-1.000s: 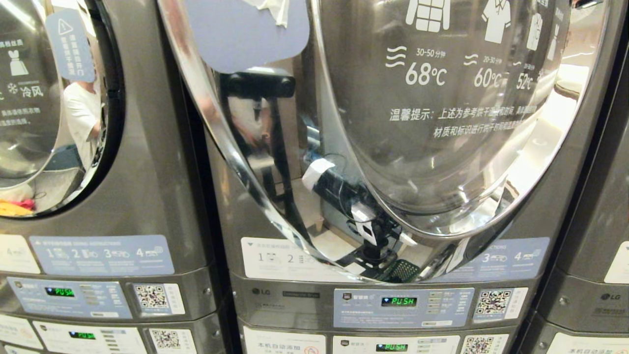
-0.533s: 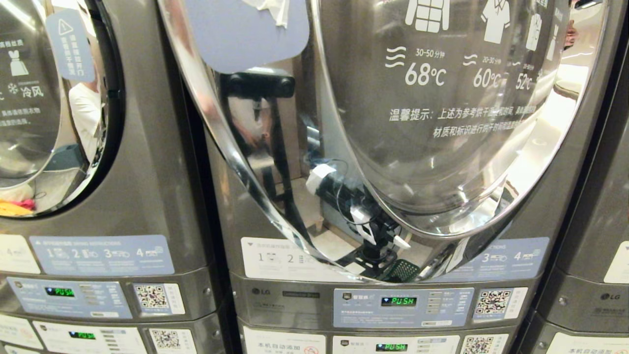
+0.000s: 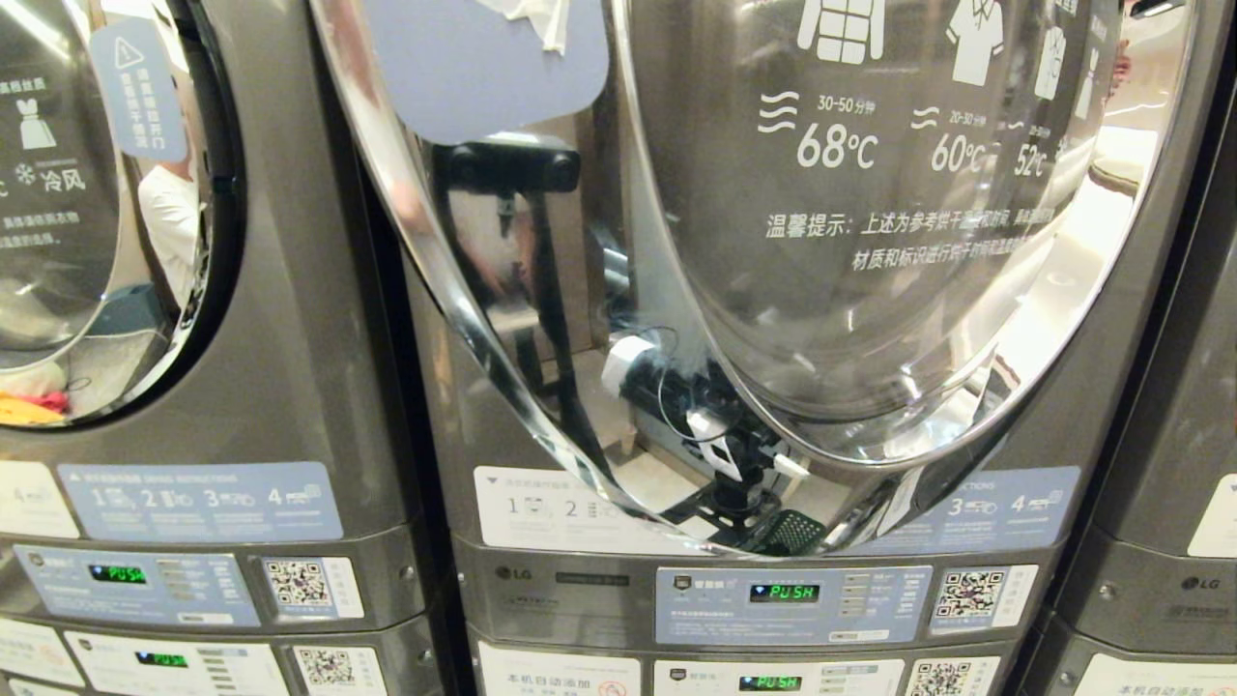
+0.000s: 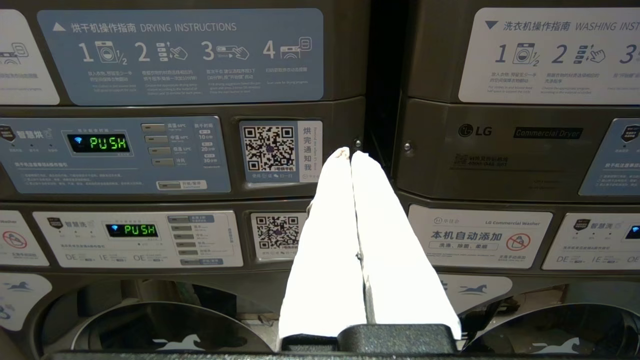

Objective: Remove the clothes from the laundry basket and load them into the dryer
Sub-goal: Open the dryer

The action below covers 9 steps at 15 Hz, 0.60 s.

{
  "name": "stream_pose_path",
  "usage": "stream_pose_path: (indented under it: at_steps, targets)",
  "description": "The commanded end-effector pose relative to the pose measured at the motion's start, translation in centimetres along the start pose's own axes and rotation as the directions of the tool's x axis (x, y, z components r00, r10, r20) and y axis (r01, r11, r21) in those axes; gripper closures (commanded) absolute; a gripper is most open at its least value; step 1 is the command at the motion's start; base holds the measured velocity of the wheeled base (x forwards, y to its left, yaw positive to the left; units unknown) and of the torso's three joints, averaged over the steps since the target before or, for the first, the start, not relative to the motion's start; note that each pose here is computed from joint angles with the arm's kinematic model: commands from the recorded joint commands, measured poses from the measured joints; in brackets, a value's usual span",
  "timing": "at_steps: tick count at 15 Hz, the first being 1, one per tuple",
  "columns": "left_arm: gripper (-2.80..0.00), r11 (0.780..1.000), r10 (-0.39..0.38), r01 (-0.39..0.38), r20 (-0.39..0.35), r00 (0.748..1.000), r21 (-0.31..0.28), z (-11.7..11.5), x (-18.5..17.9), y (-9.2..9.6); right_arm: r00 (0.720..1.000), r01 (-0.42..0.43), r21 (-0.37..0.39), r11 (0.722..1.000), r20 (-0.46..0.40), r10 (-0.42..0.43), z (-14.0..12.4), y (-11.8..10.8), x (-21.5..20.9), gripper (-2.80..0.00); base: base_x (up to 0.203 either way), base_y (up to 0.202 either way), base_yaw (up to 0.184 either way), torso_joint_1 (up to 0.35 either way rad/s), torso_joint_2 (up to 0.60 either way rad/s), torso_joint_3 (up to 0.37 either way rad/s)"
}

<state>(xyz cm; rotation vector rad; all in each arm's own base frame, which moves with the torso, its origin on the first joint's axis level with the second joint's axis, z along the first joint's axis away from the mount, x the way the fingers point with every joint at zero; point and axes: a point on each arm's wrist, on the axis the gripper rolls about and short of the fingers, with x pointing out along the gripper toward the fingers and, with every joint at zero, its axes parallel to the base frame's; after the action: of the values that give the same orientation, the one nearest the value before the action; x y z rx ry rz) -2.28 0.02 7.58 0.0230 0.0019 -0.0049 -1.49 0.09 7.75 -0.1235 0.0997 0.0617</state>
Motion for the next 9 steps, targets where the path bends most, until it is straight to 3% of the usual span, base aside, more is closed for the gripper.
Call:
stream_pose_path:
  at_steps: [1,9]
  targets:
    - [0.00,1.000,0.000,0.000,0.000,1.000,0.000,0.00,0.00,0.00,0.995,0.014,-0.004,1.000,0.102,-0.013,-0.26,0.08,-0.76,-2.80,0.000,0.000,0.000,0.000,0.00,0.000]
    - [0.00,1.000,0.000,0.000,0.000,1.000,0.000,0.00,0.00,0.00,0.995,0.033,0.015,0.999,0.092,-0.035,-0.41,0.05,-0.76,-2.80,0.000,0.000,0.000,0.000,0.00,0.000]
